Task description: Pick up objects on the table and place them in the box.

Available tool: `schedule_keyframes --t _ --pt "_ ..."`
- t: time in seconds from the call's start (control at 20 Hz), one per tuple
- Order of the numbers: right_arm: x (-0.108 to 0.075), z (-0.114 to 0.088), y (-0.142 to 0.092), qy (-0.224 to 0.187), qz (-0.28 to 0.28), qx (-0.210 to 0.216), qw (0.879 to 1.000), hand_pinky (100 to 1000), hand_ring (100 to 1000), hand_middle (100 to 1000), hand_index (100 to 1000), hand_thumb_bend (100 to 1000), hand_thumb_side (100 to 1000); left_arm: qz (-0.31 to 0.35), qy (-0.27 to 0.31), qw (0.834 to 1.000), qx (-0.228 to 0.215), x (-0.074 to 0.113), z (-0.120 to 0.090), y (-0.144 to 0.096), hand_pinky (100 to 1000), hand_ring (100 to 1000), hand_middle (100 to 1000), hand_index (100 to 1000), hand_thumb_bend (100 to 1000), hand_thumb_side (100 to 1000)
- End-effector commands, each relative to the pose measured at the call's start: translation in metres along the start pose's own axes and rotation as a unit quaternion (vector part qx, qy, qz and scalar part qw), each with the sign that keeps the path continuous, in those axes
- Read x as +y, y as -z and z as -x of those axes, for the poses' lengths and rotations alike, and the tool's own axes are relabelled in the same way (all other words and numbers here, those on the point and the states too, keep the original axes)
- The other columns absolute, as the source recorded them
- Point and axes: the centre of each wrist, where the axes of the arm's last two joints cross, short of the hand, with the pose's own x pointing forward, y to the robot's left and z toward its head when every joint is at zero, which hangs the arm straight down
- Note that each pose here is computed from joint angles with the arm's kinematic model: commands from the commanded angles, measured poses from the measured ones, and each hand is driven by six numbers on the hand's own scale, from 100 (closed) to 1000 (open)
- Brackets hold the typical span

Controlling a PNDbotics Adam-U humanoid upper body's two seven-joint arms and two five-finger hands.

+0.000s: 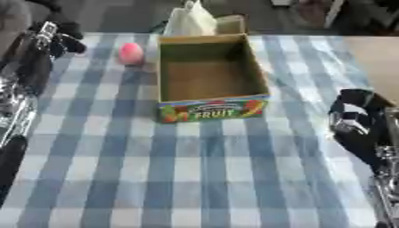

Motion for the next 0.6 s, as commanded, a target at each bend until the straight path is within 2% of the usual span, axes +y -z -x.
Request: schedule_keyframes --t 0.05,0.45,0.6 --pt "-0.0067 -0.0080 0.0038 -0.005 0.003 -0.017 1.000 572 766 703 609 100 100 -0.002 0.005 1.000 -0.022 0.0059 -0.0131 0.0047 674 561 550 685 130 765" --pt "-0.0068 -0.0084 0.0041 -0.005 0.003 -0.018 1.000 572 766 703 615 100 100 -0.002 0.005 1.000 -0.023 0.0057 -0.0137 0.0050 674 561 550 685 131 765" --pt "-0.0069 -0.0084 0.0042 -0.005 0.003 -0.018 1.000 573 766 704 649 100 100 -0.001 0.005 1.000 -0.023 0.0056 -0.0136 0.0050 674 561 550 685 132 765"
